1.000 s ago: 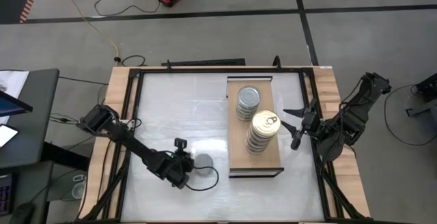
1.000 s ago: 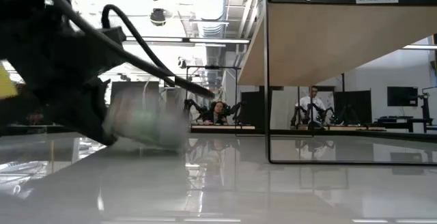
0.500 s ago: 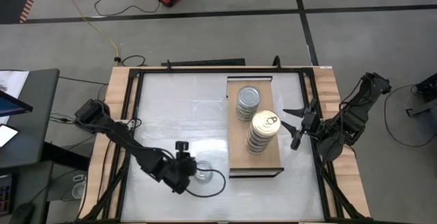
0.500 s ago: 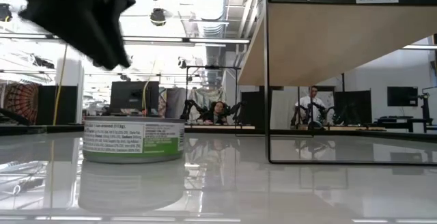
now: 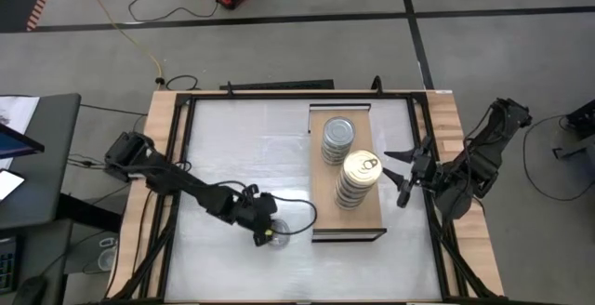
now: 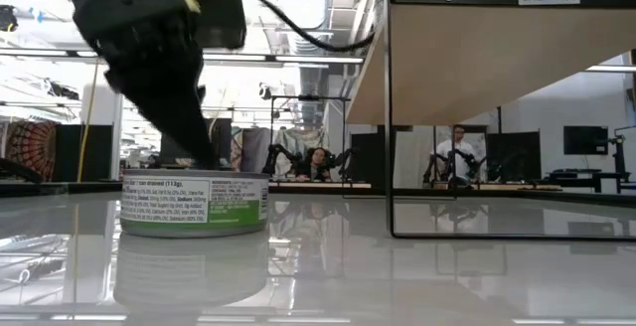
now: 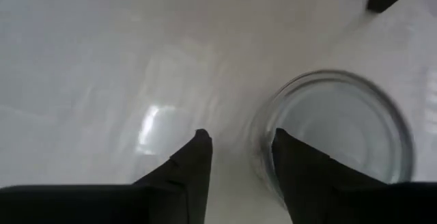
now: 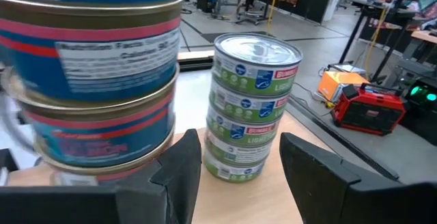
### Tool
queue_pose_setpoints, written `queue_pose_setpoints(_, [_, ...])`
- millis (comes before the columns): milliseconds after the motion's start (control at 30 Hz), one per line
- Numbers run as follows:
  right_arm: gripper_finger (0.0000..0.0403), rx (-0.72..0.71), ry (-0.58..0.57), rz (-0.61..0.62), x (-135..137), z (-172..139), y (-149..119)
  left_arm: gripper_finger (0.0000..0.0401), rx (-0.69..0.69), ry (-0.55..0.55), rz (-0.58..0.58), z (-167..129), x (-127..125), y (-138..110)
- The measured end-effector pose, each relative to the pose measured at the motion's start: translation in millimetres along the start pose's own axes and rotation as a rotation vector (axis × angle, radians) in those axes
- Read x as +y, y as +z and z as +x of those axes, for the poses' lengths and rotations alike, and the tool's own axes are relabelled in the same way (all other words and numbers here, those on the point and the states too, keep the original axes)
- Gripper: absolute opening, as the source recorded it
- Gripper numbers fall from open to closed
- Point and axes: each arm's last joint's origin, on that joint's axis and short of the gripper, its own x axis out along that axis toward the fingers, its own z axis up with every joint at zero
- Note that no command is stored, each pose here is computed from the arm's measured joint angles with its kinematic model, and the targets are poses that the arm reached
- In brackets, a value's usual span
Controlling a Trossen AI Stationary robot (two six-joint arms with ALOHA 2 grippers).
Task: Stack canned seafood by type on shelf
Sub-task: Stack the green tuna can on top of the green tuna can
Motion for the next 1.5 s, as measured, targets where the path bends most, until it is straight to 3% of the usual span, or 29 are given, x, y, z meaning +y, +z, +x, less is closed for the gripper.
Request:
queue_pose_setpoints(267, [0.0225,-0.003,0.028,-0.004,2,-4,-1,0.0095,-0.008,-0.064,-0.076,15,16,-10])
queue_pose_setpoints(567, [0.0225,-0.003,0.027,-0.004,2,-4,-1,0.0008,-0.022,0.125,-0.101,23,41,-19])
queue_pose_setpoints(833, [0.0225,-0.005,0.027,0.001,2,-4,0,0.0001,0.064,0.182,-0.096,26,56,-22])
queue_pose_setpoints(1067, [0.0225,-0.009,0.030,0.010,3,-4,1,0.0000,-0.006,0.309,-0.068,-12,67,-17])
queue_pose_setpoints(1267, [0.0225,-0.009,0.026,0.007,2,-4,1,0.0028,-0.077,0.235,-0.002,-42,62,-12])
queue_pose_setpoints(1500, [0.0225,-0.011,0.026,0.015,3,-3,1,0.0150,-0.149,0.125,-0.110,-43,52,-5])
